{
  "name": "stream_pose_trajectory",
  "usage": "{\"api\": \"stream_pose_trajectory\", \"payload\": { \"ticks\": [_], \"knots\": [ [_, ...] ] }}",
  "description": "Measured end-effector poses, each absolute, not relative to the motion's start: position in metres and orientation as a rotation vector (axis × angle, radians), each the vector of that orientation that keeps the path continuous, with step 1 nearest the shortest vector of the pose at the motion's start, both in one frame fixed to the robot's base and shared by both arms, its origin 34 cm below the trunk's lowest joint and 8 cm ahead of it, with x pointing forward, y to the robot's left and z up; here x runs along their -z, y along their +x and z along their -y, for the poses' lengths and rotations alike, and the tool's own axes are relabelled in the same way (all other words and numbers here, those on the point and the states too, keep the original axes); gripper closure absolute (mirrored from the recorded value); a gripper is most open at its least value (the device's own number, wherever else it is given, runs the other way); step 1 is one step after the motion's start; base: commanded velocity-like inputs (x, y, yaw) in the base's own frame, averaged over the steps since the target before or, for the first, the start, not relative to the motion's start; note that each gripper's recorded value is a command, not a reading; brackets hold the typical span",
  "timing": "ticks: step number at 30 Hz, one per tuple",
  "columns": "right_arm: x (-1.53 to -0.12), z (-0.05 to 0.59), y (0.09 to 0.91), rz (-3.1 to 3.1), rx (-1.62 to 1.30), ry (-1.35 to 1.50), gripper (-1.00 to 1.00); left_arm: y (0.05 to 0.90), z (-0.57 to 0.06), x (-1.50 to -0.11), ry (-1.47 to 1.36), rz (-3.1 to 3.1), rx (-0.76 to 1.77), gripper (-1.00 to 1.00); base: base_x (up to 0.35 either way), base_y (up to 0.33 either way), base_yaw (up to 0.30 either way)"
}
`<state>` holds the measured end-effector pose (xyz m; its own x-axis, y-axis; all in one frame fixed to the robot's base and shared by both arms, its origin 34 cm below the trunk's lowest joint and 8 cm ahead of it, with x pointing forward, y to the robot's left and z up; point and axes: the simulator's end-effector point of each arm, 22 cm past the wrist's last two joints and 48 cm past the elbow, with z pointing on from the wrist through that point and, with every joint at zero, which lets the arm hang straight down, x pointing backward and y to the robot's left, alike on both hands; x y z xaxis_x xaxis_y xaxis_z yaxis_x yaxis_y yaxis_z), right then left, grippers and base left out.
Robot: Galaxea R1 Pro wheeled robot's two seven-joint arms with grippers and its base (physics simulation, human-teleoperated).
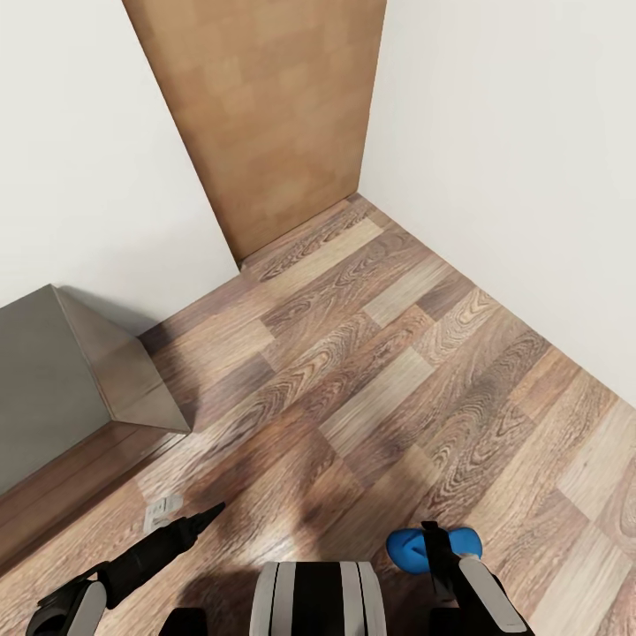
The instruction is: In the bedroom, move the book from the bed onto either nightstand, and place the two sandals side by side next to the bed.
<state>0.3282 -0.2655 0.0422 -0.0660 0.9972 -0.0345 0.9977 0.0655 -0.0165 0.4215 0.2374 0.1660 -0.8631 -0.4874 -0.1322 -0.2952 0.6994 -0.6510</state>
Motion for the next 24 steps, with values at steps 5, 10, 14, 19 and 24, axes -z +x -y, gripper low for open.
{"api": "stream_pose_trajectory", "payload": {
  "ticks": [5,10,14,19,24],
  "knots": [
    [-0.0422,0.2654,0.3282,-2.283,0.056,2.137,-1.00,0.4215,-0.2371,-0.1660,-0.619,-2.615,0.928,-1.00,0.000,-0.021,0.000],
    [-0.0422,0.2654,0.3282,-2.283,0.056,2.137,-1.00,0.4215,-0.2373,-0.1660,-0.619,-2.615,0.927,-1.00,0.000,-0.003,0.000],
    [-0.0422,0.2654,0.3282,-2.283,0.056,2.137,-1.00,0.4215,-0.2372,-0.1660,-0.619,-2.615,0.928,-1.00,0.000,0.000,0.000],
    [-0.0422,0.2654,0.3282,-2.283,0.056,2.137,-1.00,0.4215,-0.2373,-0.1660,-0.619,-2.615,0.927,-1.00,0.000,0.000,0.000],
    [-0.0422,0.2651,0.3279,-2.283,0.055,2.139,1.00,0.4216,-0.2373,-0.1661,-0.618,-2.615,0.928,-1.00,0.000,0.000,0.000]
  ]
}}
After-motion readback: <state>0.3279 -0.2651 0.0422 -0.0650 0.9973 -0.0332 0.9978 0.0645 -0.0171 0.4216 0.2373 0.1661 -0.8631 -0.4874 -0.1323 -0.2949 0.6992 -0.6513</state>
